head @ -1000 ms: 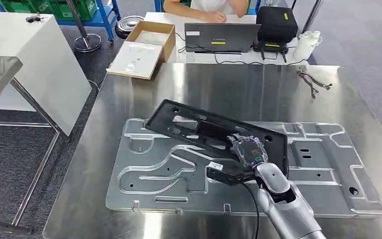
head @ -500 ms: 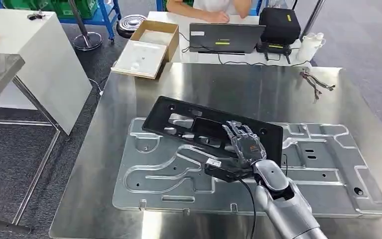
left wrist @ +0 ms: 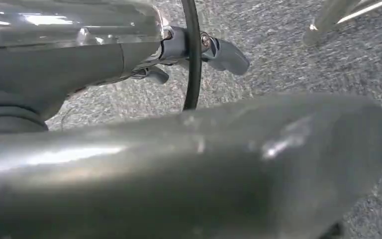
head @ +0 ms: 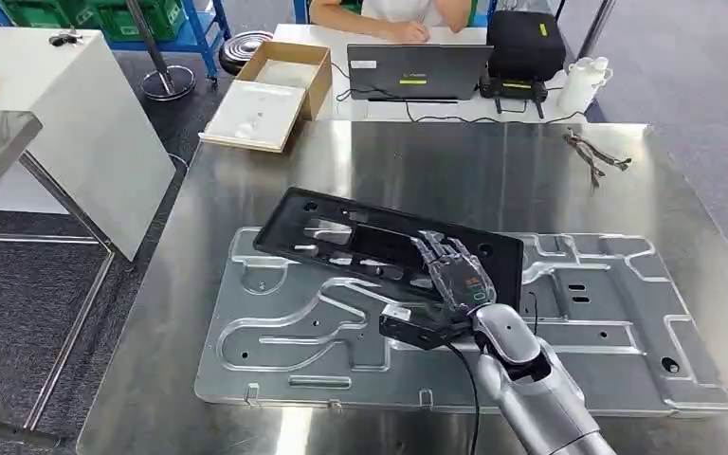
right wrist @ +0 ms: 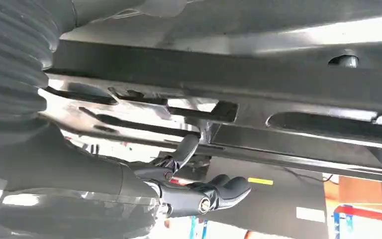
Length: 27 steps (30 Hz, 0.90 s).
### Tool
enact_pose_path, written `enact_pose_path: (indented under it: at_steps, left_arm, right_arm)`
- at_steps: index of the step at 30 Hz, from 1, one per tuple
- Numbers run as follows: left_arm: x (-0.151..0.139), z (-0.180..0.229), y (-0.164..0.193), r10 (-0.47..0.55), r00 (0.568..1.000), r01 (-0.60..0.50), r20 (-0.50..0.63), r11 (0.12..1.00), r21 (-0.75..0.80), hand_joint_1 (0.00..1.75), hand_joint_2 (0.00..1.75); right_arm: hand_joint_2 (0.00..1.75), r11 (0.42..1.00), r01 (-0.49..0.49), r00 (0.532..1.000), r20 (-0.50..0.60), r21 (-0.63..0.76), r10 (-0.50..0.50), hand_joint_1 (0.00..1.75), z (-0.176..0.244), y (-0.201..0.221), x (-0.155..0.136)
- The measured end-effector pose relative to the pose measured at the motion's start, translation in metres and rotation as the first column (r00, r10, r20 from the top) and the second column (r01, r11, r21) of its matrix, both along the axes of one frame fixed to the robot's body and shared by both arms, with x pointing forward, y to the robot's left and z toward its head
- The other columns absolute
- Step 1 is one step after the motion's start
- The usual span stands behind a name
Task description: Take the parts from the cabinet and place them on the table.
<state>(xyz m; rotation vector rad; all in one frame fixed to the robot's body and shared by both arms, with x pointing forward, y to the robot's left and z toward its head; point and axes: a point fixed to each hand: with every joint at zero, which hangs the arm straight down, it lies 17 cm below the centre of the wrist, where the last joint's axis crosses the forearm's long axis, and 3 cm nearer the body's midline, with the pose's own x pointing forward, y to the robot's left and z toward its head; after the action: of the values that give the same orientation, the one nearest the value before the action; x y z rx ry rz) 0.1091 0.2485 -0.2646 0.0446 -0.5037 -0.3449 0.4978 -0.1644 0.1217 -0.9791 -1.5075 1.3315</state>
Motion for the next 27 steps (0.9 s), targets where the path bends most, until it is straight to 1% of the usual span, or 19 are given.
enact_pose_path:
  at_steps: [2,5,11,14,17,21,26,27]
  left_arm:
    - [0.001,0.0,0.0,0.001,1.0,-0.001,0.001,1.0,0.0,0.0,0.0]
    - [-0.001,0.0,0.0,0.004,1.0,-0.004,-0.002,1.0,0.0,0.0,0.0]
    - [-0.001,0.0,0.0,0.007,1.0,-0.007,-0.002,1.0,0.0,0.0,0.0]
    - [-0.001,0.0,0.0,0.008,1.0,-0.008,-0.002,1.0,0.0,0.0,0.0]
    - [0.001,0.0,0.0,0.01,1.0,-0.01,0.0,1.0,0.004,0.0,0.0]
    - [0.001,0.0,0.002,0.014,1.0,-0.014,0.003,1.0,0.013,0.0,0.0]
    - [-0.001,-0.001,0.0,0.018,1.0,-0.018,-0.003,1.0,0.011,0.0,0.0]
    - [-0.002,-0.001,0.0,0.02,1.0,-0.02,-0.005,1.0,0.011,0.0,0.0]
  right_arm:
    - [1.75,1.0,0.007,1.0,0.015,-0.009,-0.007,0.0,0.003,-0.001,0.001]
    - [1.75,1.0,0.017,0.997,0.073,-0.024,-0.016,0.0,0.014,-0.001,0.0]
    - [1.75,0.999,0.022,0.996,0.093,-0.031,-0.019,0.0,0.015,0.0,-0.006]
    - [1.75,0.999,0.02,0.99,0.138,-0.035,-0.015,0.0,0.022,0.002,-0.011]
    - [1.75,0.999,0.007,0.973,0.229,-0.042,0.003,0.0,0.044,0.011,-0.023]
    - [1.75,0.999,-0.014,0.948,0.317,-0.036,0.025,0.0,0.069,0.026,-0.046]
    - [1.75,0.999,-0.032,0.909,0.415,-0.042,0.046,0.0,0.093,0.034,-0.076]
    - [1.75,0.999,-0.03,0.892,0.451,-0.033,0.041,0.0,0.103,0.034,-0.083]
